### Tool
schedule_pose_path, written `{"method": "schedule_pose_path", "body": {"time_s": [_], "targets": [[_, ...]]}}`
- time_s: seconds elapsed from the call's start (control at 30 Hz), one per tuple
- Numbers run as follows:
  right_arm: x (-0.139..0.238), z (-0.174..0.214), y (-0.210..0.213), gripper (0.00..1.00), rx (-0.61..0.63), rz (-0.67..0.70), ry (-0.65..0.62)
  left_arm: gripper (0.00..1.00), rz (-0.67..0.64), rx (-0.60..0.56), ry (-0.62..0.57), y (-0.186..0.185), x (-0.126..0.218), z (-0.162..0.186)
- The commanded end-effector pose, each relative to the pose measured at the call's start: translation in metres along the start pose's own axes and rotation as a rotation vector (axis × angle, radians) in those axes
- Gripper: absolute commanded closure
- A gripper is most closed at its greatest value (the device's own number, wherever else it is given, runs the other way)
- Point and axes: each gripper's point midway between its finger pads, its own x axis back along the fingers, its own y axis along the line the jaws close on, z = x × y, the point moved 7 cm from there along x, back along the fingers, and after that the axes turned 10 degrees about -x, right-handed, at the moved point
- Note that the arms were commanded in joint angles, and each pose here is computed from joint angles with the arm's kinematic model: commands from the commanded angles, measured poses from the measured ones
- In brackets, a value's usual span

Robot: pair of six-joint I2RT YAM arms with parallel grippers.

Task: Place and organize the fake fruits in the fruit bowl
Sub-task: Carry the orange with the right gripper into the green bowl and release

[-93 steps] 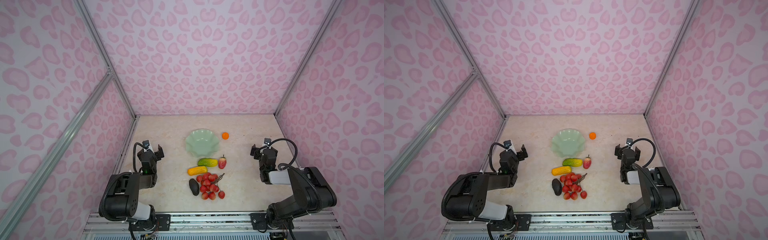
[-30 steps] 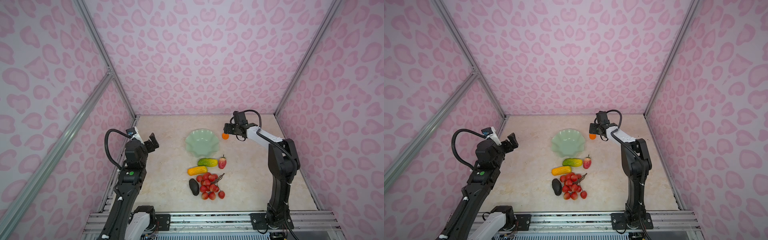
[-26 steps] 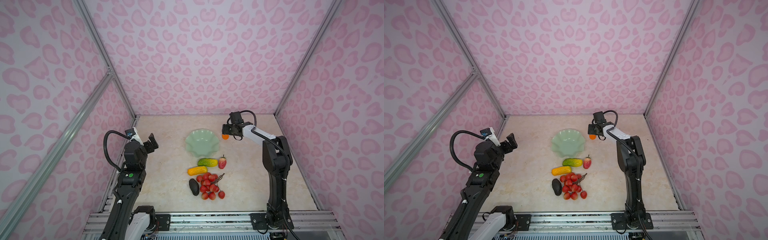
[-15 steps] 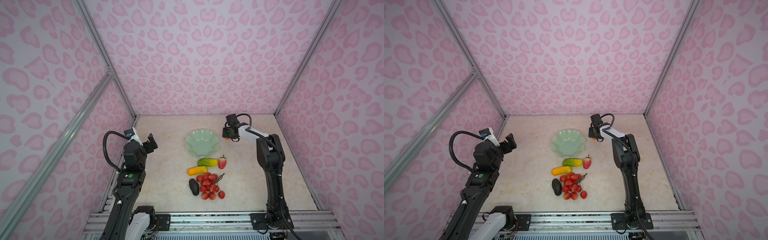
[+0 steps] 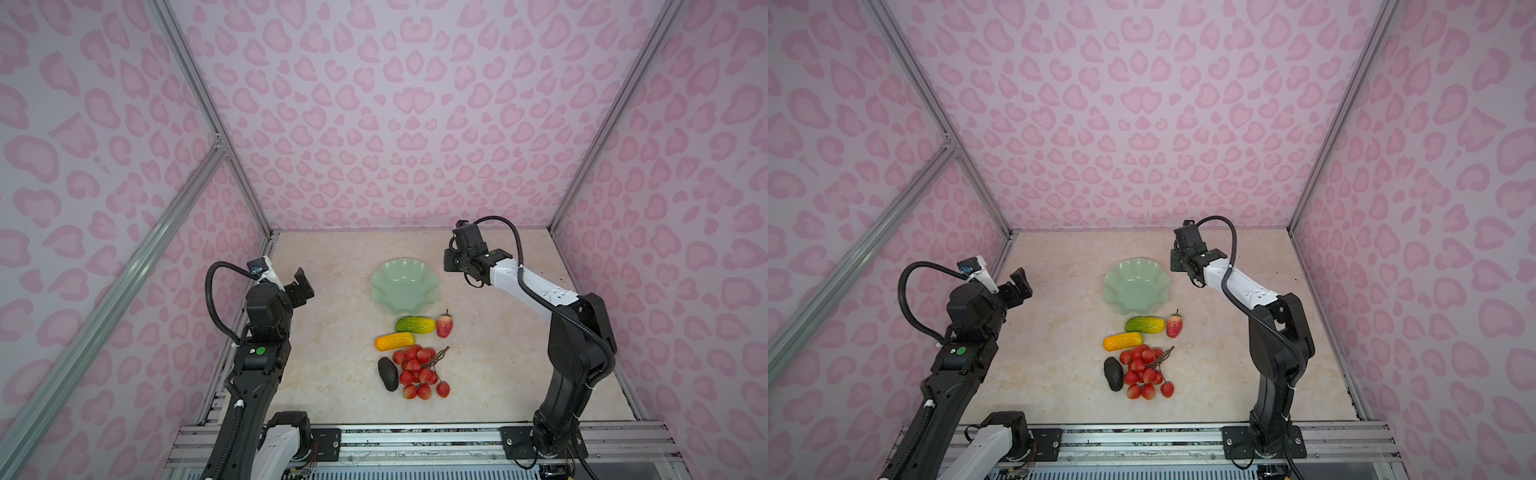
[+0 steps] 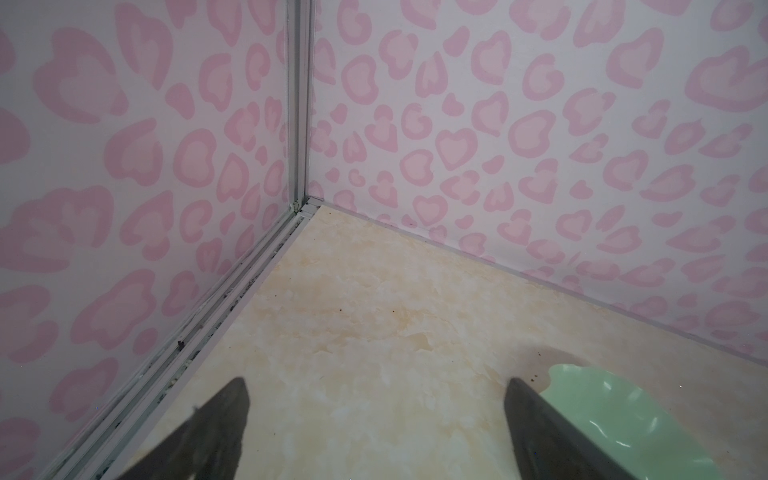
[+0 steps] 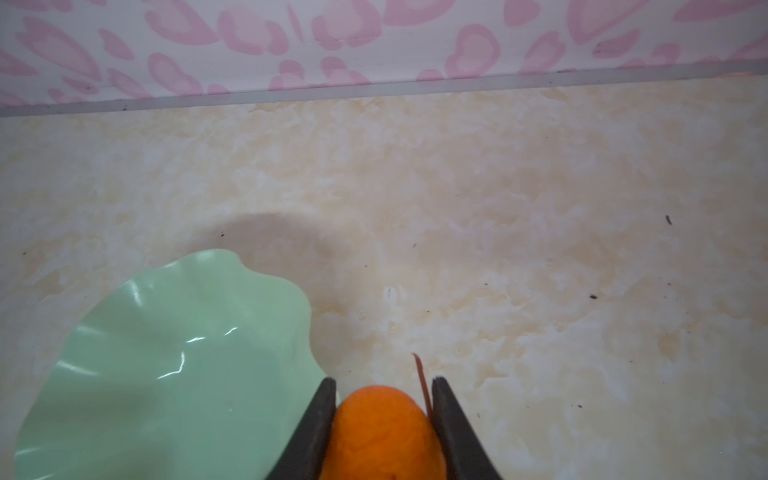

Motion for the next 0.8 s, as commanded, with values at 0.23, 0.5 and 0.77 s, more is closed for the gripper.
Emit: {"method": "schedule_pose_path", "body": {"time_s": [0.23,0.5,0.77], "targets": [[-0.046,0.06,0.081,0.65,0.157,-0.099,0.156,0.03,0.0,0.016,-0.006,0.001,0.002,-0.004],[-0.091,0.086,0.086,0.57,0.186,-0.053,0.236,0.03,0.017,0.025,0.018,-0.002,-0.002,0.0],[-0.098,0.089,0.087,0.36,0.153,-0.069,0.232,0.02,0.114,0.042,0.089,-0.014,-0.01,0.008]]}}
